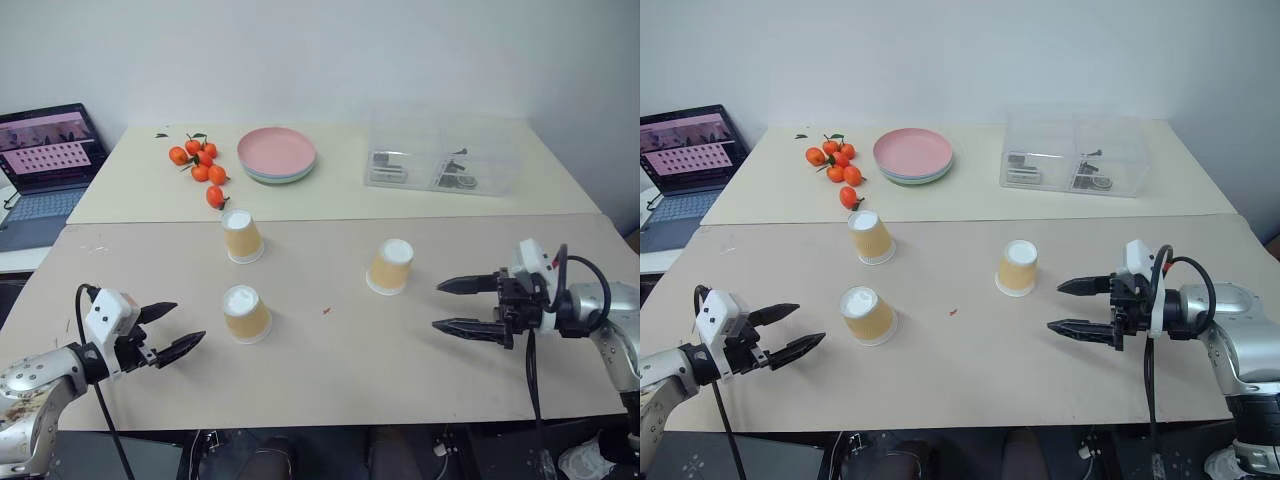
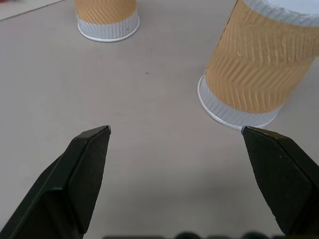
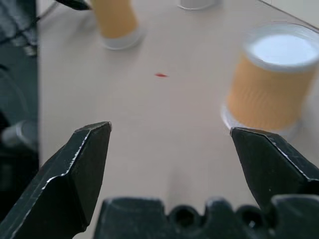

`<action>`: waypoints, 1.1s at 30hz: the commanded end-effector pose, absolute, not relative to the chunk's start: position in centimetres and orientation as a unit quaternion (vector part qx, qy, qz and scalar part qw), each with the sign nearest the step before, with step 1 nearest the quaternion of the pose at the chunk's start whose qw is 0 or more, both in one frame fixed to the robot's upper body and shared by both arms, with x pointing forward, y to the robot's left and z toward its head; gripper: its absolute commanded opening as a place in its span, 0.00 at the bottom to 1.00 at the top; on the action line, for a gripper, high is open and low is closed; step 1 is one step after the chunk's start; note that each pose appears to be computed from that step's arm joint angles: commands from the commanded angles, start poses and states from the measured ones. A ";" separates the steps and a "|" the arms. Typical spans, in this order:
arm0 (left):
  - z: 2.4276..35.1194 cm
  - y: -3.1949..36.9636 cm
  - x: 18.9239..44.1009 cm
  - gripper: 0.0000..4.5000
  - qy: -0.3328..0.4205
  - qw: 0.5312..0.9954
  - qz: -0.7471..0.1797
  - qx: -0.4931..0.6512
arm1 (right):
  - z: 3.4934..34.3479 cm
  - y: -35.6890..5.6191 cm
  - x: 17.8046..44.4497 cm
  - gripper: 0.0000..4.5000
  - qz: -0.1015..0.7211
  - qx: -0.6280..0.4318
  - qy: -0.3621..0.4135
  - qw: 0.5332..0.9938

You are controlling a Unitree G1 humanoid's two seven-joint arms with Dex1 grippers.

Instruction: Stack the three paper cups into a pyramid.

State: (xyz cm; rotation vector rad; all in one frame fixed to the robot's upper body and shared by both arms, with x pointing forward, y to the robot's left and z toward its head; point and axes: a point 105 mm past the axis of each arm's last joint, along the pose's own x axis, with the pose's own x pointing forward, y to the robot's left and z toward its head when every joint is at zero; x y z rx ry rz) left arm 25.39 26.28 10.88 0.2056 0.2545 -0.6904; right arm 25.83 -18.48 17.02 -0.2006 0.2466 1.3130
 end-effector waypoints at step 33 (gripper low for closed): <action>15.0 14.3 28.8 1.00 0.040 0.852 -0.520 0.051 | 20.7 -14.5 23.9 1.00 0.659 -0.106 0.057 0.742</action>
